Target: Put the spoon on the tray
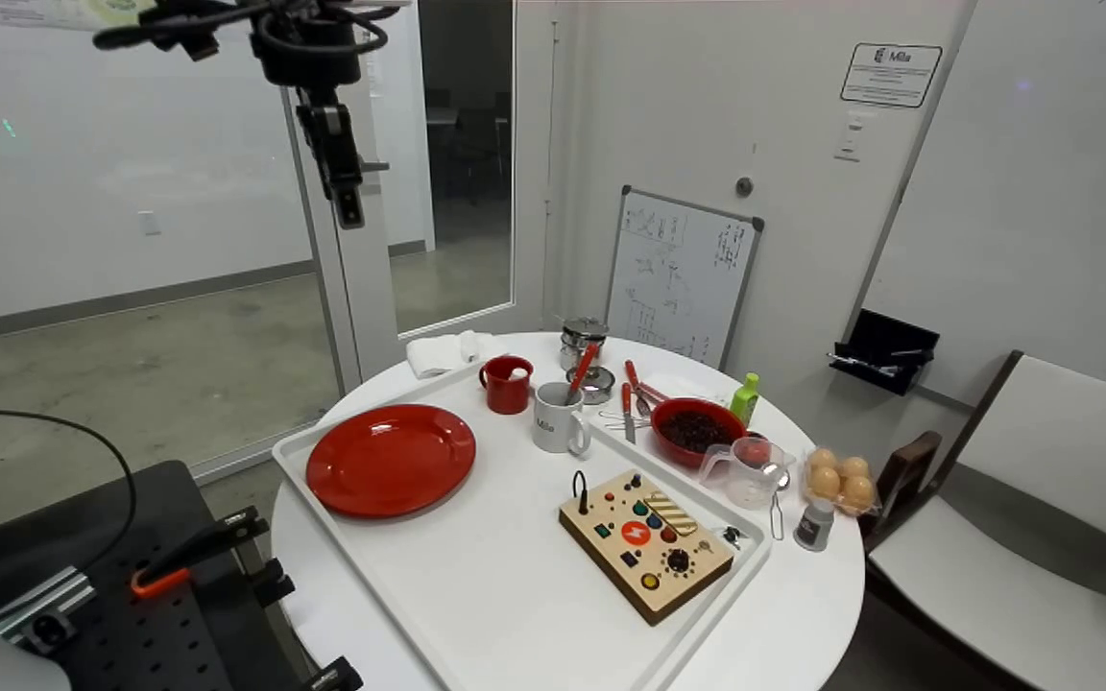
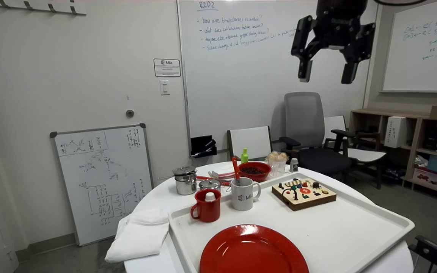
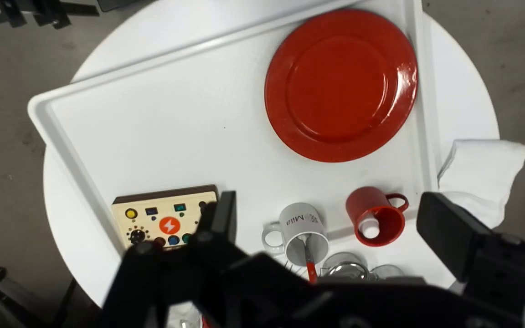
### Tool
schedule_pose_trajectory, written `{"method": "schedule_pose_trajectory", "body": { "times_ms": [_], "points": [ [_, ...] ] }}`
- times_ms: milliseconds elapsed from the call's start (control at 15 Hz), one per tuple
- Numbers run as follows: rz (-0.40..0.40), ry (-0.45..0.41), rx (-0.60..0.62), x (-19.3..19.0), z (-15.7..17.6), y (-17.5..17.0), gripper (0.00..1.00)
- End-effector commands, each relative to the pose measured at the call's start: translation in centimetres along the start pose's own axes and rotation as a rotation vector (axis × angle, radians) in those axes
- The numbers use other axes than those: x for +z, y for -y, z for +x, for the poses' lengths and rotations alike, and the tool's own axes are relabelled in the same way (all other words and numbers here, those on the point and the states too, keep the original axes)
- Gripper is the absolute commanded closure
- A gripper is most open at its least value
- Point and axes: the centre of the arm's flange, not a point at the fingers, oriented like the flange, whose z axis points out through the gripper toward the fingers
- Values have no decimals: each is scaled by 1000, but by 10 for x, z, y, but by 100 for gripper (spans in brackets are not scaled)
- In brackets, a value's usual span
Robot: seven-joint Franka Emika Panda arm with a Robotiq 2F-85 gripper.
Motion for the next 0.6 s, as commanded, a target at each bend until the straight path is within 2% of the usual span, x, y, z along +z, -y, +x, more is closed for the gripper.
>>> {"method": "schedule_pose_trajectory", "body": {
  "times_ms": [0,200,267,533],
  "points": [
    [5,-60,163,34,39,37,0],
    [-4,-57,235,51,51,51,0],
    [7,-55,189,40,29,30,0],
    [5,-42,198,46,32,31,0]
  ]
}}
